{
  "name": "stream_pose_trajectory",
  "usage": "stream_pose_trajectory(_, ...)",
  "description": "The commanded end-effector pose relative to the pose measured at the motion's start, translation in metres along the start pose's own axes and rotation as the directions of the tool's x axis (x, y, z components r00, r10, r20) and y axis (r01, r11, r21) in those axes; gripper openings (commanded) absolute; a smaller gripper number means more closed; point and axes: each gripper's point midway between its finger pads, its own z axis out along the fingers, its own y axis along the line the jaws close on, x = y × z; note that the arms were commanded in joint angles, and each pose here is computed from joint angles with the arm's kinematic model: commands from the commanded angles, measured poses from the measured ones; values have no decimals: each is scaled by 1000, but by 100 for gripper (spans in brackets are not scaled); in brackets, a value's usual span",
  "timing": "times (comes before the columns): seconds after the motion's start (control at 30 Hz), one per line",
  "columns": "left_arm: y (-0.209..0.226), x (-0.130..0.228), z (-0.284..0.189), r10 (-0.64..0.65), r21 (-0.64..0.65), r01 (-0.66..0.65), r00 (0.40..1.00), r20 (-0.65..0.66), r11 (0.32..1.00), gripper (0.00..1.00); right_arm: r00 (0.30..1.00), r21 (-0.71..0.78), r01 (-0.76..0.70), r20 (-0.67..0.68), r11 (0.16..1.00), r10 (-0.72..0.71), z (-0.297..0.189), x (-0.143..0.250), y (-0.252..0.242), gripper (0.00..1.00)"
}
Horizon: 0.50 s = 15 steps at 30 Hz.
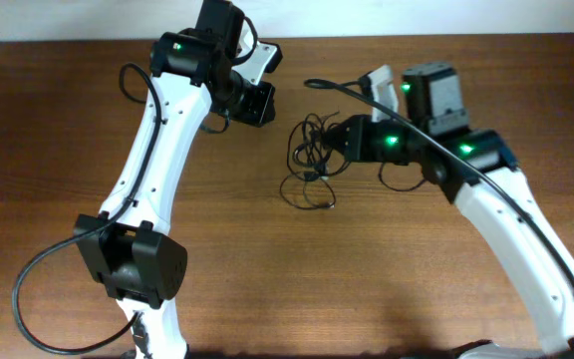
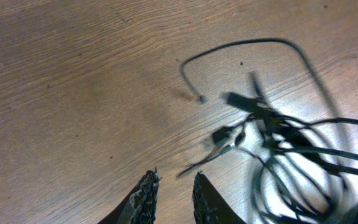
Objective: Untangle cables
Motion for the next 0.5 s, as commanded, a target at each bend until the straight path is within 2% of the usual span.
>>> stream_pose_trajectory(0.0,-17,-5,-11,-20,85,17,999,35,996,23,999,-46,32,44,998,-30,-22,-5,22,4)
stream_pose_trajectory(0.07,-44,-7,-12,50,243,-63,997,60,968,29,998,-55,27,49,998,-25,-24,-5,25,4)
stream_pose_trajectory(0.1,-59,-7,-13,113,330,-137,989,92,934,35,999,-55,20,48,998,-17,-24,-5,24,4)
stream_pose_trajectory(0.17,-67,-7,-12,138,389,-173,984,116,905,47,999,-55,20,48,998,-17,-24,-5,24,4)
stream_pose_trajectory(0.23,-67,-7,-7,135,396,-169,985,111,903,53,999,-55,20,48,998,-17,-24,-5,24,4)
stream_pose_trajectory(0.4,-68,-2,23,111,465,-120,993,47,877,54,999,-54,20,49,998,-17,-24,-5,24,4)
stream_pose_trajectory(0.47,-73,2,42,111,494,-100,994,6,864,51,999,-54,20,49,998,-17,-24,-5,24,4)
